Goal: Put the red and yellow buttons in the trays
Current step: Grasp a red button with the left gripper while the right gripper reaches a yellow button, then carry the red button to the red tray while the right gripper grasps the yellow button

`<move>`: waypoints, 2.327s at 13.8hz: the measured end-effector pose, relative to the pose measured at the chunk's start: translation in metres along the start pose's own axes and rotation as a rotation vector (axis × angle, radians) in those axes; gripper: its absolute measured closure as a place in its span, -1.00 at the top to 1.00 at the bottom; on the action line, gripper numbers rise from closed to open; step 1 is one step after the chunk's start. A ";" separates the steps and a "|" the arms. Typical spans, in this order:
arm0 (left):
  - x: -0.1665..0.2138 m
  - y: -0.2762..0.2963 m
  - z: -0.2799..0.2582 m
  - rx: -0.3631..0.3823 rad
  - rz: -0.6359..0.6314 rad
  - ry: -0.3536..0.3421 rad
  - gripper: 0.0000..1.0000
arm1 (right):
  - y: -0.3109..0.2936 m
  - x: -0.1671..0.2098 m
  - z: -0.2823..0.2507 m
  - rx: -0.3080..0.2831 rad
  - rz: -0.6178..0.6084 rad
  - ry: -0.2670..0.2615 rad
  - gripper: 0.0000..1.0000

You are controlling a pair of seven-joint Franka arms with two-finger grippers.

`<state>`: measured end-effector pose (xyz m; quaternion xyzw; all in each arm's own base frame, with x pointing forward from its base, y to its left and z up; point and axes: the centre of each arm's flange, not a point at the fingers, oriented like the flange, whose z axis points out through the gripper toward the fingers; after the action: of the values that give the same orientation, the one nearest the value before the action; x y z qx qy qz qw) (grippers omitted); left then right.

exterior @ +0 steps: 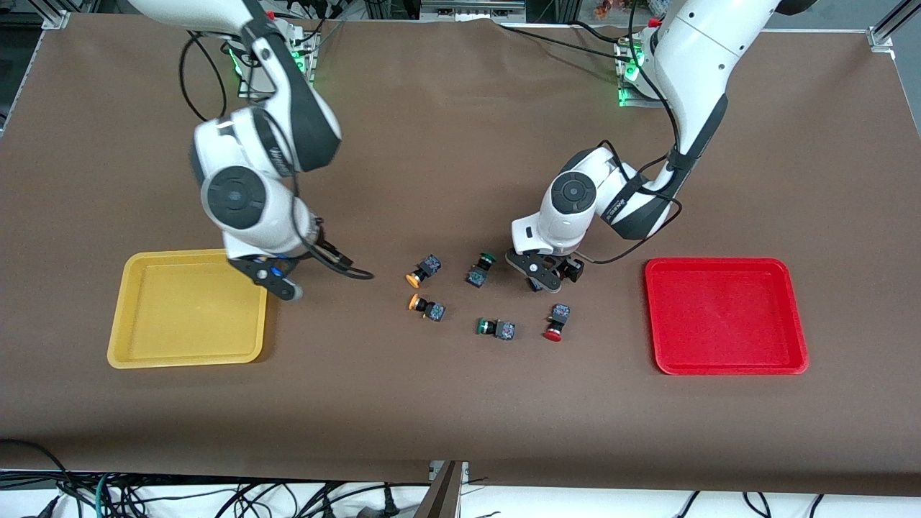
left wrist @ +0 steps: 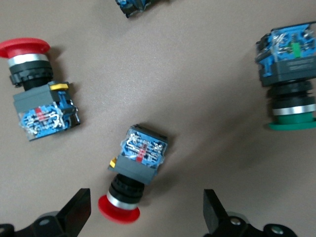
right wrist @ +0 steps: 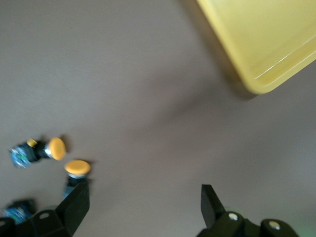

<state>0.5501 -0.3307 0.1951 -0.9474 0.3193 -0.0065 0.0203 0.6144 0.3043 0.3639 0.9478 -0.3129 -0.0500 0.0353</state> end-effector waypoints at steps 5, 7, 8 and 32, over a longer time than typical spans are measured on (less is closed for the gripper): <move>0.005 -0.001 0.016 0.029 0.004 0.012 0.99 | -0.055 -0.038 0.084 0.079 0.172 0.011 1.00; 0.006 -0.001 0.017 0.028 -0.002 0.013 0.95 | -0.066 -0.044 0.105 0.122 0.207 -0.028 1.00; 0.006 -0.001 0.017 0.028 -0.008 0.013 0.79 | -0.070 -0.047 0.111 0.141 0.218 -0.044 1.00; -0.046 -0.219 -0.122 -0.003 -0.530 -0.002 -0.14 | -0.099 -0.101 0.174 0.156 0.104 -0.026 -0.19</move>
<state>0.6429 -0.1326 0.3260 -0.9980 0.0598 -0.0103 0.0166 0.5719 0.4378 0.1883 0.9294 -0.3653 -0.0358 -0.0400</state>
